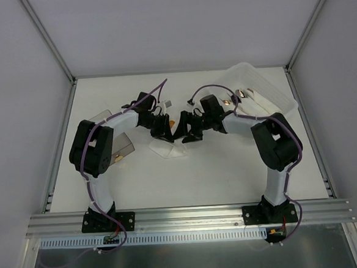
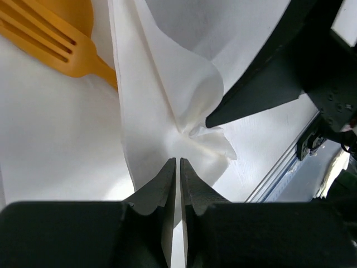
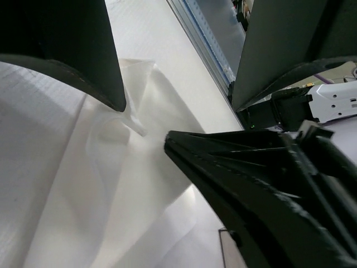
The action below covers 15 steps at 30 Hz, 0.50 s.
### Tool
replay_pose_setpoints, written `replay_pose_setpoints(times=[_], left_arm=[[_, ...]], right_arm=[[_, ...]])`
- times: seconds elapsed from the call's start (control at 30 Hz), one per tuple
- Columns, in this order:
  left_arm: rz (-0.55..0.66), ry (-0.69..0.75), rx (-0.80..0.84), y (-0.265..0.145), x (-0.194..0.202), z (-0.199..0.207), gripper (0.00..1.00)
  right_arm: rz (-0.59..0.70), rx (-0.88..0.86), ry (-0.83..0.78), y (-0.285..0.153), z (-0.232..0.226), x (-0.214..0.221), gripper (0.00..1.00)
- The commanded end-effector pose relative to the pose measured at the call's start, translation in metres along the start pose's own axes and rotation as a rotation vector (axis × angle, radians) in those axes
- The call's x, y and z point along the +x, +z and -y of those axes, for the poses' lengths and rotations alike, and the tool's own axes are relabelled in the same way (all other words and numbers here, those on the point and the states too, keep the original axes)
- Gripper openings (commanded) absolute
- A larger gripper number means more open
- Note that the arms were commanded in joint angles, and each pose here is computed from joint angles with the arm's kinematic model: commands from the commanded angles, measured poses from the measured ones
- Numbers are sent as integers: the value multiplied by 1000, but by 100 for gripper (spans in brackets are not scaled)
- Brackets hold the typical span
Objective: Place the utensils on the paper napkin and roll it up
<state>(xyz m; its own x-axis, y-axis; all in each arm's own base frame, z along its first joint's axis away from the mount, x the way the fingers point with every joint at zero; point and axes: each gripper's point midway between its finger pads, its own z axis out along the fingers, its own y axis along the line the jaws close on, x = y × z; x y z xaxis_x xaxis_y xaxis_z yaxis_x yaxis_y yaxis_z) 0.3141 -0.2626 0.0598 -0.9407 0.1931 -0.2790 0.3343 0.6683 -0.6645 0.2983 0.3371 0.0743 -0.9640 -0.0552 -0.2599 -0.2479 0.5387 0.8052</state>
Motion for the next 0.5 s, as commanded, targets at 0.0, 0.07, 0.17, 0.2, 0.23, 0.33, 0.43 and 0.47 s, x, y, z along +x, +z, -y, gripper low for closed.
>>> replay_pose_setpoints(times=[0.0,0.07,0.17,0.2,0.23,0.33,0.43,0.47], left_arm=[[-31,5,-29,1,10,-8,6],[-36,8,-46,2,13,-12,5],[-42,8,-60,2,17,-16,4],[-44,6,-62,2,17,-17,4],[-47,3,-65,3,19,-18,3],[-46,8,-74,2,19,-19,3],[-48,9,-87,3,20,-22,2],[-52,7,-91,3,22,-24,2]], right_arm=[[58,-64,-117,-17,-42,-21,81],[56,-73,-116,-18,-45,-21,80],[49,-82,-110,-18,-46,-20,77],[47,-84,-101,-18,-47,-19,75],[41,-88,-96,-18,-47,-18,73],[41,-81,-76,-18,-42,-17,68],[55,-80,-52,-21,-40,-21,63],[71,-95,-55,-23,-42,-26,61]])
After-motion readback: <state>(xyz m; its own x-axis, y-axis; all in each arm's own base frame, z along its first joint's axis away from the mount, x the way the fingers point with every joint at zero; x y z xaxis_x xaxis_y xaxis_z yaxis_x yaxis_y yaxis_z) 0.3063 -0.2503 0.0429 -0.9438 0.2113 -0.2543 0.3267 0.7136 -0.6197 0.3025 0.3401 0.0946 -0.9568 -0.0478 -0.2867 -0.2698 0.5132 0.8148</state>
